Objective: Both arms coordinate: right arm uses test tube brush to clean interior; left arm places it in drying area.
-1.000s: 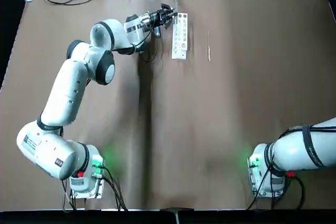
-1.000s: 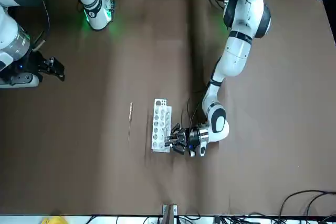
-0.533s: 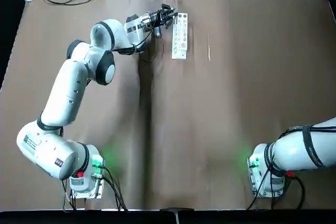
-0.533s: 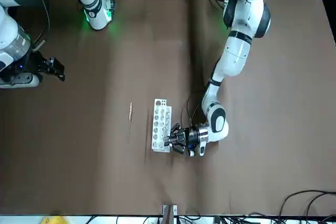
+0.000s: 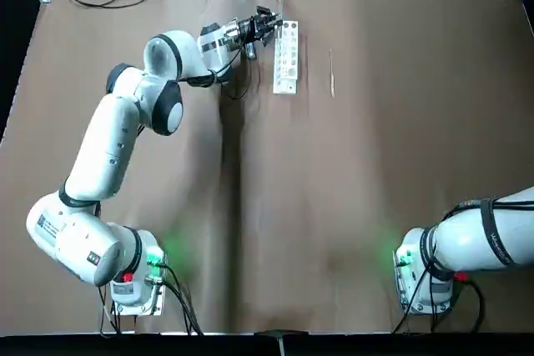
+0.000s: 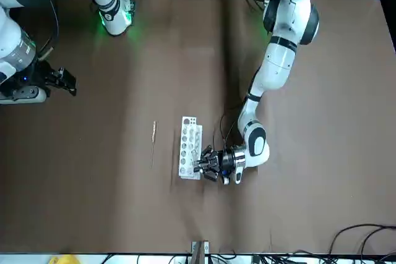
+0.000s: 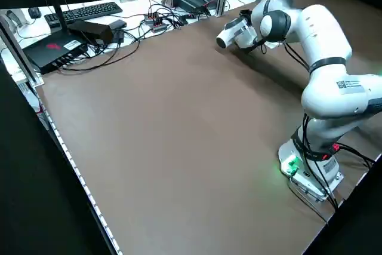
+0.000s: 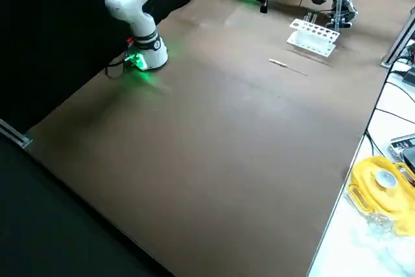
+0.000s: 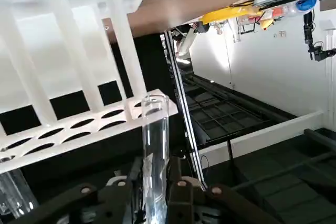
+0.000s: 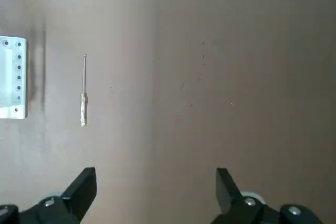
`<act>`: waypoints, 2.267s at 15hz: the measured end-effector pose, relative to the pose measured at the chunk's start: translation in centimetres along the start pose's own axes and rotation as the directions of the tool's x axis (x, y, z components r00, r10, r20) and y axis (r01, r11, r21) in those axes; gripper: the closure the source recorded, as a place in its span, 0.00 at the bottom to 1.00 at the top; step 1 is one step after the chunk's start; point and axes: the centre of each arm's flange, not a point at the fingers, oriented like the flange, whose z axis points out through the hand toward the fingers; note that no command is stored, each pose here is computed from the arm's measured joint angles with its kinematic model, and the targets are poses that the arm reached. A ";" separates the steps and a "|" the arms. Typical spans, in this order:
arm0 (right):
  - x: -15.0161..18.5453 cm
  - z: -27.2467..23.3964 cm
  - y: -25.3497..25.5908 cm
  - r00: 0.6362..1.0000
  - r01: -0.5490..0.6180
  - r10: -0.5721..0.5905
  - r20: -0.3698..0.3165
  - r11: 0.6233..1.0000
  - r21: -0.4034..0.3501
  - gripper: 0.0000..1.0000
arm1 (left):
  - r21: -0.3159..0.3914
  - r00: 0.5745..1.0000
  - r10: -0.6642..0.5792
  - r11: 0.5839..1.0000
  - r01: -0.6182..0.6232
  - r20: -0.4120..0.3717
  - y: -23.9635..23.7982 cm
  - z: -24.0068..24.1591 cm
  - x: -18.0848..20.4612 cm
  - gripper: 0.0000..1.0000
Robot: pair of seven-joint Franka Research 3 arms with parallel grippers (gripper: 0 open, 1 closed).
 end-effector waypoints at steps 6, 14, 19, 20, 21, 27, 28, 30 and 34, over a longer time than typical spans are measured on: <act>0.0 0.0 -0.1 1.000 0.001 -0.001 0.000 1.000 0.000 0.00 | 0.000 1.000 -0.009 1.000 0.009 0.000 0.0 0.0 0.0 0.77; 0.0 0.0 -0.5 1.000 0.008 -0.008 0.000 1.000 0.000 0.00 | 0.000 1.000 -0.009 1.000 0.009 0.000 0.0 0.0 0.0 0.77; -0.1 0.1 -1.1 1.000 0.019 -0.019 0.001 1.000 0.000 0.00 | 0.000 1.000 -0.009 1.000 0.009 0.000 0.0 0.0 0.0 0.77; -0.1 0.0 -1.5 1.000 0.027 -0.027 0.001 1.000 0.001 0.00 | 0.000 1.000 -0.009 1.000 0.009 0.000 0.0 0.0 0.0 0.77; -0.1 0.0 -2.0 0.999 0.033 -0.033 0.000 0.999 0.001 0.00 | 0.000 1.000 -0.010 1.000 0.010 0.000 0.0 0.0 0.0 0.77; 0.1 0.4 -2.2 0.999 0.037 -0.037 0.003 0.999 0.000 0.00 | 0.001 1.000 -0.027 1.000 0.027 0.002 0.0 0.0 0.0 0.77; 0.1 0.4 -2.2 0.999 0.036 -0.036 0.003 0.999 0.000 0.00 | 0.002 1.000 -0.029 1.000 0.029 0.003 0.0 0.0 0.0 0.77; 0.1 0.5 -2.2 0.999 0.036 -0.036 0.004 0.999 0.000 0.00 | 0.005 0.999 -0.036 0.999 0.036 0.008 0.0 0.0 -0.1 0.77; 0.1 0.4 -2.2 0.999 0.036 -0.036 0.003 0.999 0.000 0.00 | 0.011 0.999 -0.036 0.999 0.036 0.017 0.1 0.1 -0.4 0.77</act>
